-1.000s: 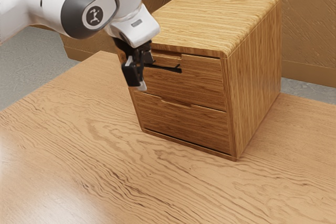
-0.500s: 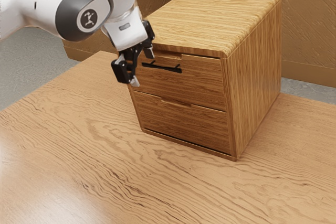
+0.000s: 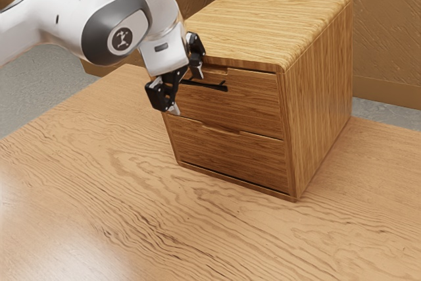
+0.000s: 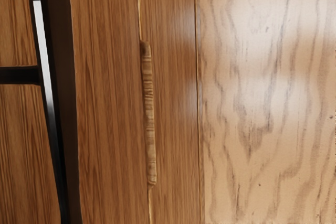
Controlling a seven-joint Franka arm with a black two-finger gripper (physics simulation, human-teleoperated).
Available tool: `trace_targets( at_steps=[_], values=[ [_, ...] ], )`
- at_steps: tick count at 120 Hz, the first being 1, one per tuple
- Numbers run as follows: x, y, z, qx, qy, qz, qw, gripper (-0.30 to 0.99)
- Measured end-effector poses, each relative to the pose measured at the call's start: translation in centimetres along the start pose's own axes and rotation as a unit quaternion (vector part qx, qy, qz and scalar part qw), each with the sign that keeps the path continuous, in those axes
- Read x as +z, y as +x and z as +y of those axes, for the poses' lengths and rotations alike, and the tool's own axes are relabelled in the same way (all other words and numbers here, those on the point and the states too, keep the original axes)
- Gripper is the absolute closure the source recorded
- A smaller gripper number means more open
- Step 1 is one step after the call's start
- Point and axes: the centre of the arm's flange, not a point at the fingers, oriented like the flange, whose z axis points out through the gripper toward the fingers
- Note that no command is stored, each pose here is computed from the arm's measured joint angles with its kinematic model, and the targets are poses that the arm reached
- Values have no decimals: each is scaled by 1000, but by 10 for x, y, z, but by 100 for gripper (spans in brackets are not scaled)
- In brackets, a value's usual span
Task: Pull the drawer handle with one arm to open the drawer
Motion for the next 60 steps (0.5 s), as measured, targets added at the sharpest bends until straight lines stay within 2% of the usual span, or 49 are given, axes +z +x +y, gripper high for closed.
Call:
trace_targets(
  at_steps=[7, 20, 29, 36, 60],
  values=[
    [3, 0, 3, 3, -5, -1, 1000, -24],
    [4, -1, 5, 9, -9, -1, 1000, -27],
    [2, -2, 7, 12, -9, -1, 1000, -17],
    [1, -2, 9, 16, -9, -1, 1000, 0],
    [1, -3, 11, 25, -11, -1, 1000, 0]
  ],
)
